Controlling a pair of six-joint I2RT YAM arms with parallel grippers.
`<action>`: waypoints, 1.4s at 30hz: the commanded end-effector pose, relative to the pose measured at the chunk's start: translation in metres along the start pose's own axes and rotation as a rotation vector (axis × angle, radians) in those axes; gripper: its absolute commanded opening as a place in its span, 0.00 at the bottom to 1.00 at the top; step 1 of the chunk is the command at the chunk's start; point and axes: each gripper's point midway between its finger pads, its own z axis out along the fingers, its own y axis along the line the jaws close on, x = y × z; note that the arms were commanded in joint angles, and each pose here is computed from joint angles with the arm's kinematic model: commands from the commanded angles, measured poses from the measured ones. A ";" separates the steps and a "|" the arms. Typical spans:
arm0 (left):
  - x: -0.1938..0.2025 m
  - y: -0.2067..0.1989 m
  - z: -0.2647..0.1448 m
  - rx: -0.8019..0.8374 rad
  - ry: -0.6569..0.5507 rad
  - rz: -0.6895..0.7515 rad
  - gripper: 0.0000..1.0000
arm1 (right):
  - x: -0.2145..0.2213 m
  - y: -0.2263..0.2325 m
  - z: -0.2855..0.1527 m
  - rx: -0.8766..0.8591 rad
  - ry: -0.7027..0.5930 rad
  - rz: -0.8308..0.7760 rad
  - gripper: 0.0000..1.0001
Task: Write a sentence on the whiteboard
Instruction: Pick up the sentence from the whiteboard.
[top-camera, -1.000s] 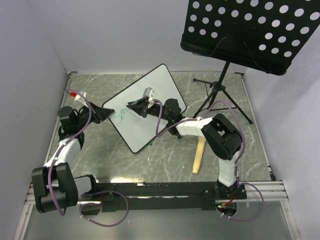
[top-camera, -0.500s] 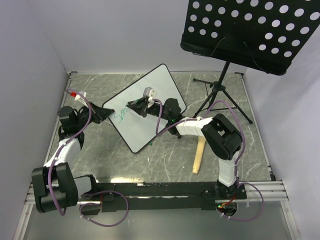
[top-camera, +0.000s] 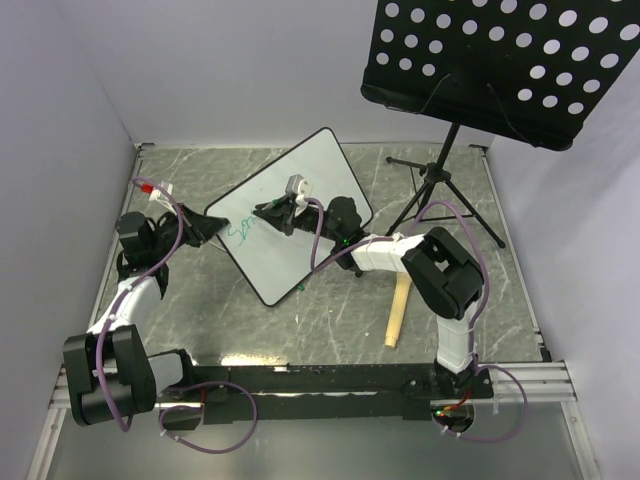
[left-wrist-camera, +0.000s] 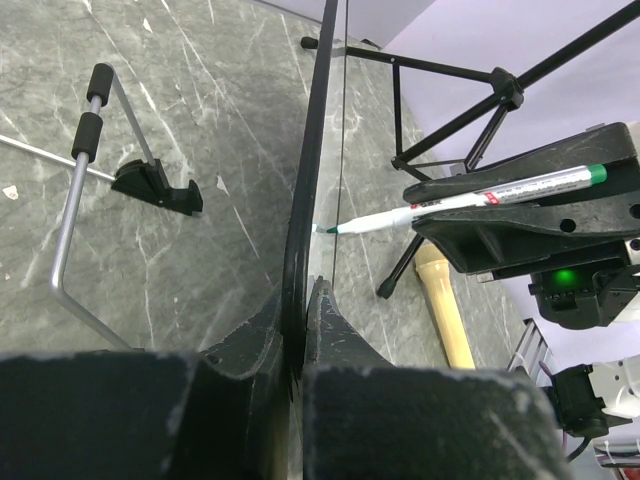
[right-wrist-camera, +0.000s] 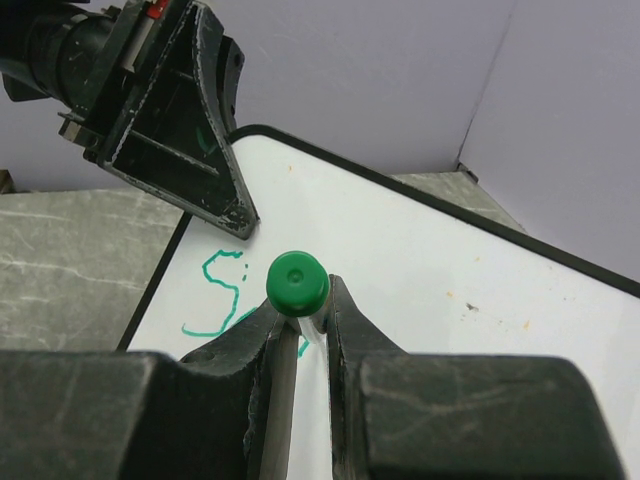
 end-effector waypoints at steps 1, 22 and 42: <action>0.005 0.023 0.002 -0.065 0.016 0.178 0.01 | -0.007 -0.002 0.007 -0.020 -0.036 -0.013 0.00; 0.007 0.025 0.002 -0.072 0.020 0.173 0.01 | -0.011 0.010 -0.011 -0.023 -0.036 -0.029 0.00; 0.008 0.026 0.002 -0.076 0.028 0.171 0.01 | -0.049 -0.029 0.007 0.031 -0.104 -0.067 0.00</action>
